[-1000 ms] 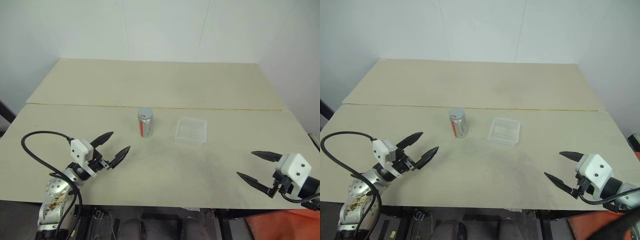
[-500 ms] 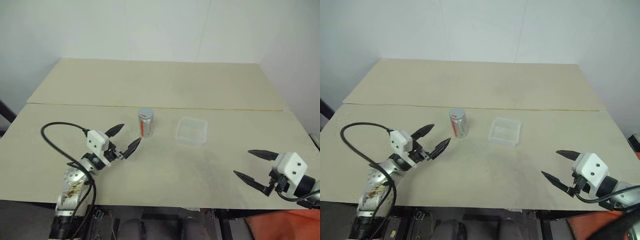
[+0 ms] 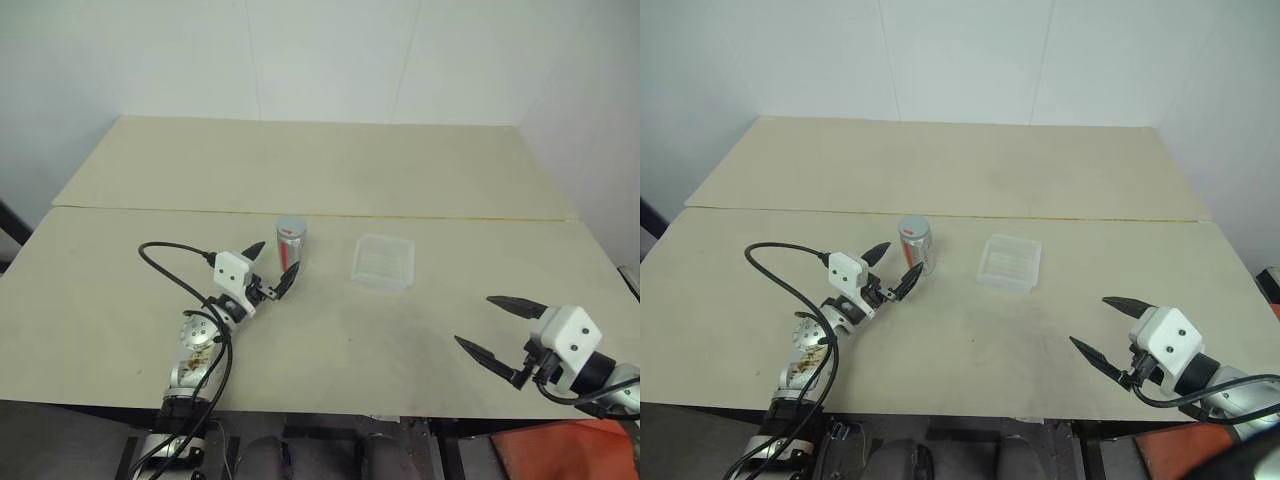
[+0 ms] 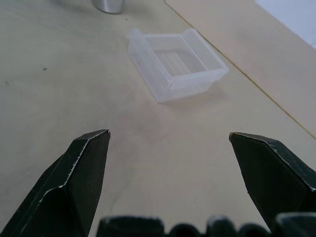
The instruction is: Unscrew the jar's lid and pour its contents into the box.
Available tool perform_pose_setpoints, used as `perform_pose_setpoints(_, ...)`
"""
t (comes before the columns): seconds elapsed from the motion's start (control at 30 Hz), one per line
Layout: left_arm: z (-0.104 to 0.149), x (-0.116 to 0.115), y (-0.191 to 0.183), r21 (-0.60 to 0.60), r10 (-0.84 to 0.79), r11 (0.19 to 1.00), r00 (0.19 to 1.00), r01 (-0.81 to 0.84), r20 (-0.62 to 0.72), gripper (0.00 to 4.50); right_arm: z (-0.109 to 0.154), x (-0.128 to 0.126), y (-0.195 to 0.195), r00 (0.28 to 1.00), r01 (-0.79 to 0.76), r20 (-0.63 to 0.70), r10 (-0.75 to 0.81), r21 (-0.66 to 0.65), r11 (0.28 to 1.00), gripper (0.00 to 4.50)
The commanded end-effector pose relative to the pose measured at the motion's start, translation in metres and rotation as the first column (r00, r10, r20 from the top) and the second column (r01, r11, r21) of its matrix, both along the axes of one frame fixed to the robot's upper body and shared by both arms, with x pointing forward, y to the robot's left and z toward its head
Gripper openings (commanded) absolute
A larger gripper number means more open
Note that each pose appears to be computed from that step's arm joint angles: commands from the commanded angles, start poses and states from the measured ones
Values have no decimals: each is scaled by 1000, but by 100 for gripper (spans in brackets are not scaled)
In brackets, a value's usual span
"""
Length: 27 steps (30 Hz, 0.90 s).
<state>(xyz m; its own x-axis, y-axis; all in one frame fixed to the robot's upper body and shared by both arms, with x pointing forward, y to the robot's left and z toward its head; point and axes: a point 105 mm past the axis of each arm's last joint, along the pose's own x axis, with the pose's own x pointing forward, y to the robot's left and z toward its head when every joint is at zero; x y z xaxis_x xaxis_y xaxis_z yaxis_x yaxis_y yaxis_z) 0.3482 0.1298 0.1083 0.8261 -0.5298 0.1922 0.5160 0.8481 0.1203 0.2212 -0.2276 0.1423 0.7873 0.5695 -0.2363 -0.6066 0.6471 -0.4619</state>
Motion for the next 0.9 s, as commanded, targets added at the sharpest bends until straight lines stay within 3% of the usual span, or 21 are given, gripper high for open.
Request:
perform_pose_setpoints(0.03, 8, 7, -6, -12, 5, 1000, 999, -5, 41, 450, 8, 0, 3, 999, 10, 46, -10, -8, 1000, 449)
perform_pose_setpoints(0.6, 4, 37, -27, -10, 92, 996, 995, -92, 28, 450, 8, 6, 6, 995, 48, 92, -47, -6, 999, 449)
perform_pose_setpoints(0.7, 2, 39, -28, -11, 99, 995, 995, -99, 14, 388, 7, 6, 7, 994, 50, 94, -49, -5, 999, 450)
perform_pose_setpoints(0.9, 4, 37, -35, -15, 86, 996, 996, -85, 26, 219, 6, 7, 7, 994, 53, 97, -52, -7, 999, 450)
